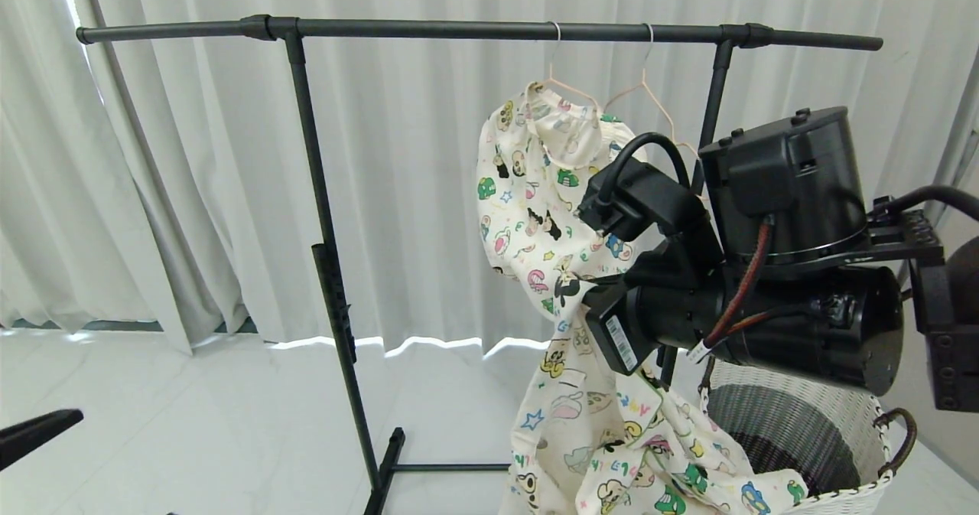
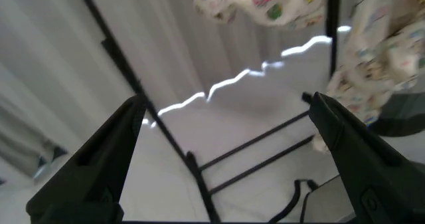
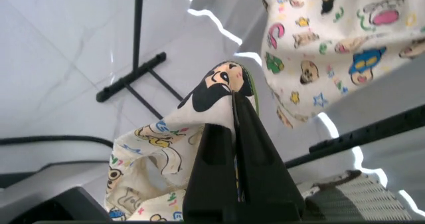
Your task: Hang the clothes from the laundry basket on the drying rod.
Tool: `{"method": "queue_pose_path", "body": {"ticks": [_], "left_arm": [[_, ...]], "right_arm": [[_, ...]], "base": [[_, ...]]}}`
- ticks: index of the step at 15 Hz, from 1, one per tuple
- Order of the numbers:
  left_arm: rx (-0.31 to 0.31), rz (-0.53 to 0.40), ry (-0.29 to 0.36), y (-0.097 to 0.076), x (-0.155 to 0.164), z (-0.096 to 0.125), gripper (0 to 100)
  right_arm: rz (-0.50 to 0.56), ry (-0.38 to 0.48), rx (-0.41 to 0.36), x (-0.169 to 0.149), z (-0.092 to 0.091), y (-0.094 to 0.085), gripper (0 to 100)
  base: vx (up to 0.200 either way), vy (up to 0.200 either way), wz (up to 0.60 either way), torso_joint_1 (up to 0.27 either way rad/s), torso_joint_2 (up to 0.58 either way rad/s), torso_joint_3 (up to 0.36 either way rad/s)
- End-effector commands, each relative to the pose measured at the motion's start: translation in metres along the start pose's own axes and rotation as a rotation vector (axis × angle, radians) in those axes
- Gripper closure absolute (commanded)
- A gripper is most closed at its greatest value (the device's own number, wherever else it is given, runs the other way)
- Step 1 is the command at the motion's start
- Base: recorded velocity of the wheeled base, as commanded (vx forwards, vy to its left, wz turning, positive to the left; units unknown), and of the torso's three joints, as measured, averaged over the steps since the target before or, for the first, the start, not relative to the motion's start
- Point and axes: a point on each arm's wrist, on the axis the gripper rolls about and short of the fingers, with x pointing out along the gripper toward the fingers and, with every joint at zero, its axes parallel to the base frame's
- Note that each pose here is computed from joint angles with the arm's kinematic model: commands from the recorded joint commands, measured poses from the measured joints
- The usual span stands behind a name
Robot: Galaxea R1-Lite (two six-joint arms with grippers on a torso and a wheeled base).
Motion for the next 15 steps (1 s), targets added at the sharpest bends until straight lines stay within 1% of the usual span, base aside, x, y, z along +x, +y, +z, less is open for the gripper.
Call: {"method": "queue_pose_path", "body": {"ticks": [1,2,3,4,5,6,7,8,10,11,12,15], "left_arm": [[0.003,-0.18,0.044,0.007,0.053,0.053,0],[0.006,-0.251,0.069,0.001,0.072,0.061,0],[0.009,-0.321,0.107,-0.009,0.087,0.063,0],[0.004,-0.372,0.138,-0.018,0.096,0.062,0],[-0.013,-0.47,0.186,-0.039,0.113,0.059,0],[-0.059,-0.513,0.215,-0.055,0.129,0.058,0],[-0.081,-0.528,0.219,-0.063,0.138,0.057,0],[-0.123,-0.528,0.25,-0.079,0.164,0.05,0],[-0.127,-0.474,0.291,-0.092,0.193,0.036,0],[-0.13,-0.423,0.302,-0.092,0.206,0.03,0],[-0.132,-0.407,0.315,-0.091,0.215,0.025,0],[-0.123,-0.396,0.373,-0.095,0.226,0.012,0]], "right_arm": [[0.002,-0.009,0.0,0.001,0.001,0.001,100],[0.001,-0.02,0.003,0.0,0.002,0.001,100],[0.004,-0.034,0.005,-0.002,0.004,0.002,100],[0.007,-0.045,0.006,-0.003,0.005,0.003,100],[0.011,-0.062,0.008,-0.005,0.007,0.004,100],[0.016,-0.08,0.01,-0.008,0.009,0.005,100],[0.017,-0.084,0.011,-0.008,0.01,0.005,100],[0.016,-0.092,0.013,-0.012,0.011,0.004,100],[0.017,-0.098,0.014,-0.014,0.011,0.003,100],[0.017,-0.102,0.017,-0.015,0.012,0.003,100],[0.017,-0.101,0.017,-0.016,0.011,0.003,100],[0.017,-0.102,0.017,-0.019,0.011,0.002,100]], "base": [[0.0,0.0,0.0,0.0,0.0,0.0],[0.0,0.0,0.0,0.0,0.0,0.0],[0.0,0.0,0.0,0.0,0.0,0.0],[0.0,0.0,0.0,0.0,0.0,0.0],[0.0,0.0,0.0,0.0,0.0,0.0],[0.0,0.0,0.0,0.0,0.0,0.0],[0.0,0.0,0.0,0.0,0.0,0.0],[0.0,0.0,0.0,0.0,0.0,0.0],[0.0,0.0,0.0,0.0,0.0,0.0],[0.0,0.0,0.0,0.0,0.0,0.0],[0.0,0.0,0.0,0.0,0.0,0.0],[0.0,0.0,0.0,0.0,0.0,0.0]]}}
